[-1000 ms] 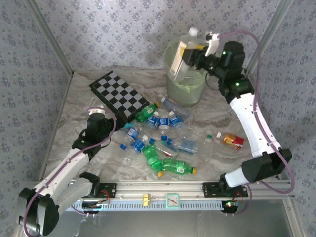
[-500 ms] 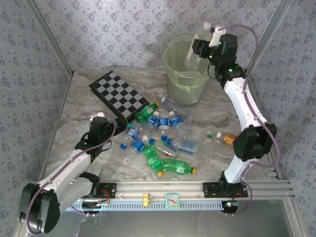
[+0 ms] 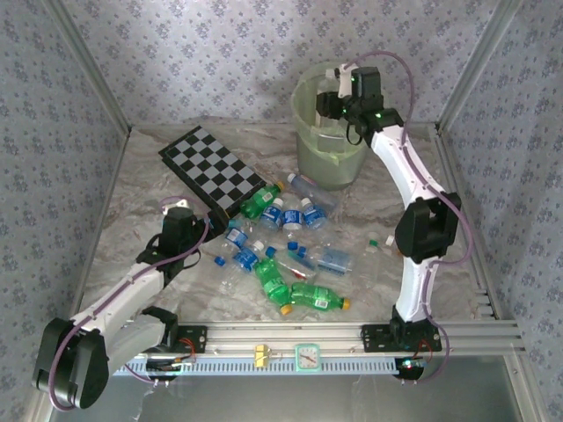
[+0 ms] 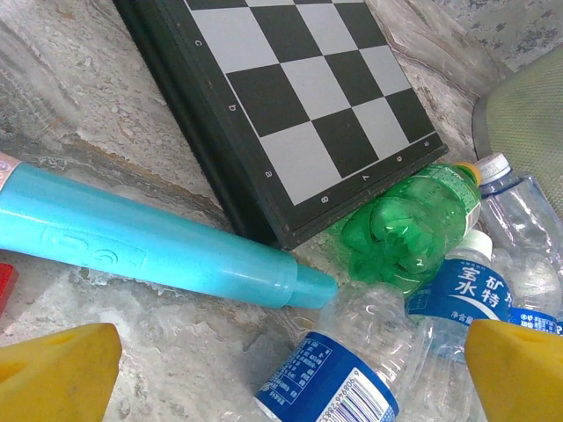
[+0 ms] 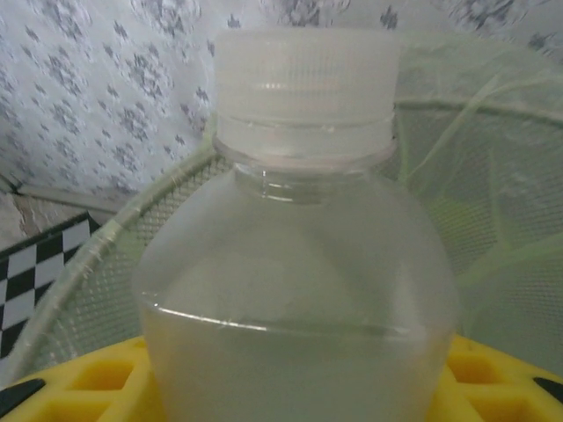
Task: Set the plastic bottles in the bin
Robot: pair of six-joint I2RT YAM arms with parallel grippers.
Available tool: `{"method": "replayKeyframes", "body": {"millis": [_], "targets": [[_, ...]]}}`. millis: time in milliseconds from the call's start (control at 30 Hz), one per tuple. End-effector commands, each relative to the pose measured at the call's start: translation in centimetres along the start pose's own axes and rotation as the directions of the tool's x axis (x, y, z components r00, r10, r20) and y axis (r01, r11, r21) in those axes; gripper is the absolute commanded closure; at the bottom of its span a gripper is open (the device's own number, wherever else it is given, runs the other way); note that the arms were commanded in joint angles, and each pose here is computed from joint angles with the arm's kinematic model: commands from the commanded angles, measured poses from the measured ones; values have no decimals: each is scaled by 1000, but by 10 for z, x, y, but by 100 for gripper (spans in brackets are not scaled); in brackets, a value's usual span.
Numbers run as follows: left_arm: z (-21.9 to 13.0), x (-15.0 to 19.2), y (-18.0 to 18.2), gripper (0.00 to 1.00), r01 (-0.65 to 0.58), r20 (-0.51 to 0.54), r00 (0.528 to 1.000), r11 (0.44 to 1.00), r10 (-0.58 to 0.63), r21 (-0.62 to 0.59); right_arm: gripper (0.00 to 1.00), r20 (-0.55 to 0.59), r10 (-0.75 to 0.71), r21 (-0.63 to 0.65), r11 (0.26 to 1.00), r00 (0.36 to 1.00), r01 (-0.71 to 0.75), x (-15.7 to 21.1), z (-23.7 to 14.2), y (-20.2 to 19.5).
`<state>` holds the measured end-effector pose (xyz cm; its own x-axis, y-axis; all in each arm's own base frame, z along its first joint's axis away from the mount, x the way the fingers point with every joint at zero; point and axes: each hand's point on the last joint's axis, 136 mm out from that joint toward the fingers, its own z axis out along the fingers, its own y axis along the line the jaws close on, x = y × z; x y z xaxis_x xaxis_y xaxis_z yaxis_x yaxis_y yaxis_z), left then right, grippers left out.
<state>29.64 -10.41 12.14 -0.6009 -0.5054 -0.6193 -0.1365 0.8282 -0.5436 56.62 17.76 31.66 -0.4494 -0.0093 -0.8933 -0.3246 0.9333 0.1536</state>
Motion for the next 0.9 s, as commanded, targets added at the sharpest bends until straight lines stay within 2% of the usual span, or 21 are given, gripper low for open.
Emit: {"method": "replayKeyframes", "body": {"millis": [0,67,233,333,600,767,867], "targets": [[-7,-12,-12,0,5,24,1000,999,-6,38,43,-66,-41,33,999,997,43,8,4,-4],[-8,-12,-12,0,3,26,1000,999,-4,37,37,-67,-51,36,998,996,54,7,4,-2],[-8,-12,-14,0,-15,20,1000,999,14,46,11,-46,-69,26,997,997,71,-11,-8,7],[-8,-11,-17,0,-31,15,999,998,30,62,2,-10,-74,22,997,997,74,-32,-27,13],[-7,-15,-36,0,-86,17,996,987,84,134,0,30,-51,69,996,998,49,-56,-104,16],[-1,-16,-47,0,-111,0,994,981,112,159,0,6,34,83,996,999,-35,-29,-141,14],[4,-15,-58,0,-139,-19,989,974,144,178,0,-1,66,147,987,998,-65,-6,-167,5]]}}
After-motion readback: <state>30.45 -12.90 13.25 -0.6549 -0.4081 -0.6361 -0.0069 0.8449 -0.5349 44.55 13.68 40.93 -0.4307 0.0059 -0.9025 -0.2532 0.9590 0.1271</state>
